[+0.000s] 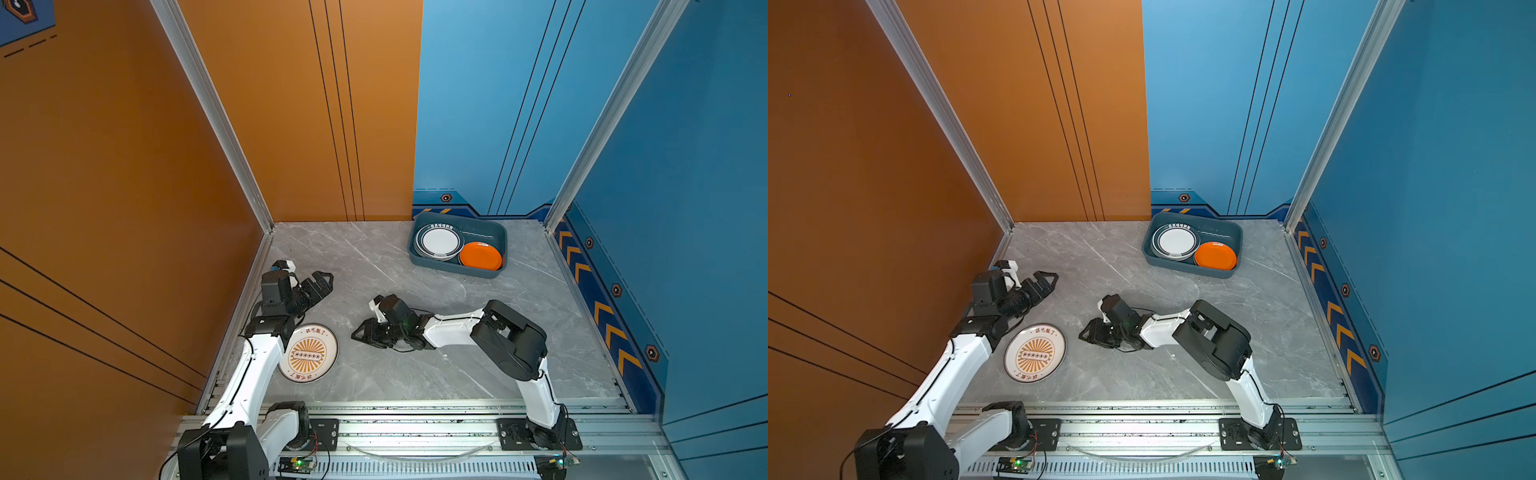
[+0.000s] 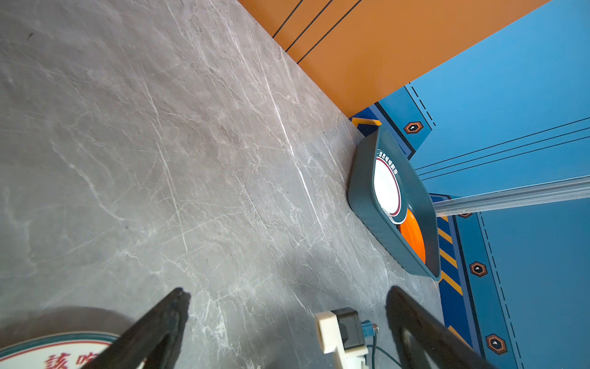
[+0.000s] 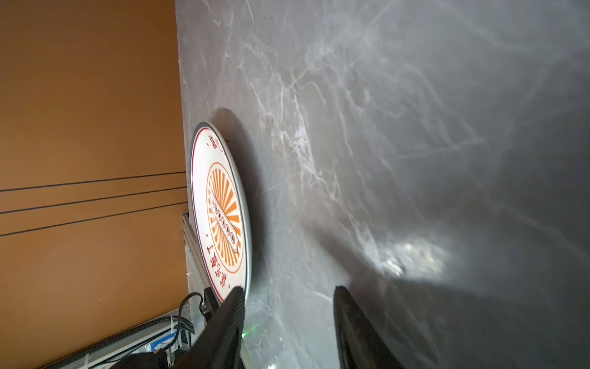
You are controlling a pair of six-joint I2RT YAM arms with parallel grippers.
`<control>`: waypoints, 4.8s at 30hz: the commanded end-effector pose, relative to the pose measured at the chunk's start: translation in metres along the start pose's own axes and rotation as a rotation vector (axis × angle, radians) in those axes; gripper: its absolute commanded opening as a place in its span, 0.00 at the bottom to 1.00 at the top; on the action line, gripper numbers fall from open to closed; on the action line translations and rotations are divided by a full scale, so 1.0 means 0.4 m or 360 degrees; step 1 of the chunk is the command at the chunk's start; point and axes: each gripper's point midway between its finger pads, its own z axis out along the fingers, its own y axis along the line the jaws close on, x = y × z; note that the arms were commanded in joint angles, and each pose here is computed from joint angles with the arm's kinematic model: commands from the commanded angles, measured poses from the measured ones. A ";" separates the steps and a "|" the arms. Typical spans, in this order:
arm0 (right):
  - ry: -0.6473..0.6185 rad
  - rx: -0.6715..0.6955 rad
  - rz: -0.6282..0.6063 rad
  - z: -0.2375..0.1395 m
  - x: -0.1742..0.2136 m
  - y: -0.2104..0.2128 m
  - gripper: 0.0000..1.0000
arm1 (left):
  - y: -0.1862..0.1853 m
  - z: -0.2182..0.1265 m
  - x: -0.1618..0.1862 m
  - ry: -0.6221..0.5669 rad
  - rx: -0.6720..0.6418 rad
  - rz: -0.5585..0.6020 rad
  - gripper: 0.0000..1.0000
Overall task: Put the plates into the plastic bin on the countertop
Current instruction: 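Withdraw the right gripper from the bin and reach the sunburst plate rim, then grasp the sunburst plate rim with the right gripper and drag it toward the left gripper, then grasp the sunburst plate rim with the left gripper while the right holds it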
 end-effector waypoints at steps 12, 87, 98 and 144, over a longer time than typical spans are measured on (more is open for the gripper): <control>0.0125 -0.0010 0.0074 0.130 0.081 0.002 0.47 | 0.010 0.000 -0.017 -0.0044 0.0017 -0.0029 0.98; -0.0767 0.0133 0.0082 -0.737 -0.175 -0.127 0.00 | -0.366 0.184 0.412 0.0745 0.0873 0.0269 0.82; -0.0757 -0.0073 0.0107 -0.739 -0.209 -0.108 0.00 | -0.436 0.171 0.438 0.0824 0.1136 0.0147 0.49; -0.0644 -0.0417 -0.0015 -0.682 -0.309 -0.102 0.00 | -0.472 0.199 0.456 0.0914 0.1196 0.0134 0.40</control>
